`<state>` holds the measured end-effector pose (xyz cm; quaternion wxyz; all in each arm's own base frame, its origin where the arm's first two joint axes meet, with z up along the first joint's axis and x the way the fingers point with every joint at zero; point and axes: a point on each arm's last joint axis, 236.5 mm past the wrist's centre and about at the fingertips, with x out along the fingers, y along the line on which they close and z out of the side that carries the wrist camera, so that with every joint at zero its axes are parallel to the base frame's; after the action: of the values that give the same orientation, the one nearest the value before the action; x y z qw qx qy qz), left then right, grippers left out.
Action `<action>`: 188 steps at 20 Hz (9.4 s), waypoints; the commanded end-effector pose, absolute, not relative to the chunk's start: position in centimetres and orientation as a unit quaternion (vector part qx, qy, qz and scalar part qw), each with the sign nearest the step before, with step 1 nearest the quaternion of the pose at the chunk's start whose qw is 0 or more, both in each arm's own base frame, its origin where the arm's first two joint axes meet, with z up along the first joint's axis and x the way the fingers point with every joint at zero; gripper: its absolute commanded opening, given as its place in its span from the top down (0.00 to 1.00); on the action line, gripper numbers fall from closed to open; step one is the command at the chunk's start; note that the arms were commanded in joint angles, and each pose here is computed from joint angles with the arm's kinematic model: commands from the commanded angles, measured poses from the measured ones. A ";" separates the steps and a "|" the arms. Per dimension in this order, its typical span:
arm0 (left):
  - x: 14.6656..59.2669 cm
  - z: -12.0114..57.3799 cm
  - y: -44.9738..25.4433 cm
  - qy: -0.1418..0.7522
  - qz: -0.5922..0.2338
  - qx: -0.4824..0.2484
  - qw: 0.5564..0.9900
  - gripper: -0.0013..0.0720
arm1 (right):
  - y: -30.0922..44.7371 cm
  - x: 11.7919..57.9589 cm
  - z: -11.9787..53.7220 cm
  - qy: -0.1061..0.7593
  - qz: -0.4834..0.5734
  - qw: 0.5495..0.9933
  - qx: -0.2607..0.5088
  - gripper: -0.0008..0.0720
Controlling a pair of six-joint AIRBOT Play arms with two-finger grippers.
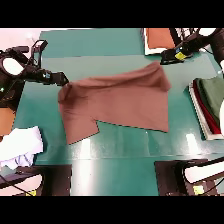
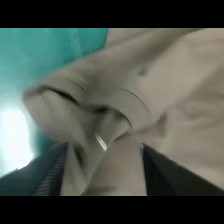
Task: Fold the shirts.
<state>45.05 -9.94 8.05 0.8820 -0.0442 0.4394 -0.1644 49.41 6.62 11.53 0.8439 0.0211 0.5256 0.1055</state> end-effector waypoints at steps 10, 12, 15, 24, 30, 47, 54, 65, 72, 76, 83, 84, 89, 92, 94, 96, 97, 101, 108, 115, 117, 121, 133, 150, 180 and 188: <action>37.2 -1.0 1.2 0.604 -0.067 -0.199 0.769 0.24 | 6.9 42.0 11.9 0.556 0.197 0.795 0.142 0.51; 36.4 -3.5 -0.7 0.603 -0.083 -0.239 0.757 0.24 | 7.1 40.7 11.3 0.552 0.192 0.798 0.147 0.51; 35.6 -5.7 -2.8 0.593 -0.096 -0.277 0.750 0.24 | 7.3 39.7 10.8 0.542 0.184 0.805 0.154 0.51; 36.8 -7.6 -7.2 0.575 -0.098 -0.241 0.775 0.25 | 7.4 38.2 11.4 0.535 0.182 0.811 0.152 0.52; 36.7 -4.5 -8.0 0.586 -0.149 -0.207 0.769 0.95 | 4.4 34.5 10.7 0.568 0.155 0.790 0.171 0.52; 37.1 0.7 -8.1 0.534 -0.172 -0.173 0.810 0.95 | 6.5 23.6 -9.7 0.673 0.078 0.641 0.360 0.30; 38.7 9.9 -7.9 0.435 -0.182 -0.146 0.870 0.95 | 10.8 31.1 -0.8 0.591 0.183 0.750 0.235 0.97; 16.5 59.1 -7.9 -0.203 -0.165 -0.001 0.965 0.95 | 5.5 25.6 49.8 0.003 0.138 0.990 0.029 0.97; 13.0 62.8 -5.7 -0.250 -0.106 0.009 0.962 0.95 | 1.9 23.6 51.9 0.021 0.041 0.999 0.014 0.97; 25.9 52.6 -5.5 -0.022 -0.124 -0.009 0.992 0.95 | 1.2 29.6 44.0 0.155 0.099 0.980 0.073 0.97; 44.4 22.3 -8.0 0.378 -0.183 -0.114 0.901 0.95 | 1.5 39.9 17.7 0.493 0.097 0.863 0.052 0.97; 45.3 18.0 -8.6 0.422 -0.186 -0.119 0.880 0.95 | 1.9 40.6 14.0 0.529 0.100 0.841 0.056 0.97; 50.2 4.8 -10.2 0.495 -0.191 -0.110 0.840 0.95 | 2.1 45.6 3.1 0.593 0.088 0.794 0.098 0.97; 52.4 4.4 -8.9 0.469 -0.168 -0.113 0.860 0.95 | 2.1 48.6 3.2 0.582 0.091 0.802 0.099 0.97; 51.6 4.4 -8.0 0.483 -0.168 -0.115 0.852 0.95 | 2.1 49.6 5.1 0.564 0.094 0.815 0.093 0.97; 49.4 4.4 -6.9 0.521 -0.178 -0.116 0.827 0.95 | 2.2 48.8 6.7 0.563 0.102 0.816 0.084 0.97; 48.1 4.2 -6.4 0.543 -0.181 -0.121 0.811 0.95 | 2.3 48.0 7.1 0.565 0.105 0.814 0.080 0.97; 45.0 1.8 -5.0 0.599 -0.175 -0.116 0.772 0.95 | 2.7 43.8 4.8 0.595 0.103 0.792 0.087 0.97; 42.9 -3.4 -7.7 0.628 -0.176 -0.114 0.750 0.95 | 3.9 39.9 -1.5 0.623 0.096 0.765 0.131 0.97; 40.8 -1.4 -5.5 0.646 -0.131 -0.110 0.744 0.24 | 4.8 38.6 -0.8 0.635 0.115 0.752 0.138 0.25; 38.9 0.9 -4.2 0.639 -0.116 -0.077 0.756 0.24 | 5.0 37.9 0.6 0.629 0.123 0.757 0.131 0.26; 30.9 0.3 -2.7 0.655 -0.071 -0.063 0.749 0.24 | 5.2 36.2 3.1 0.596 0.122 0.784 0.126 0.26; 17.9 -8.9 -9.4 0.714 -0.085 -0.229 0.656 0.24 | 5.3 34.9 4.8 0.566 0.121 0.806 0.125 0.27; 22.8 -3.9 -12.9 0.656 -0.156 -0.187 0.714 0.95 | -1.4 17.4 -6.6 0.710 -0.010 0.652 0.264 0.28; 25.7 3.6 -8.3 0.593 -0.132 -0.058 0.792 0.95 | 0.3 25.7 2.2 0.682 0.079 0.726 0.049 0.97; 37.8 0.7 -8.1 0.554 -0.101 -0.060 0.824 0.95 | 1.9 35.1 0.1 0.695 0.115 0.708 0.057 0.97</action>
<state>33.35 -8.31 1.51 0.8003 -0.0613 0.5857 -0.1130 32.31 1.34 1.09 0.7123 0.0566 0.6916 0.1055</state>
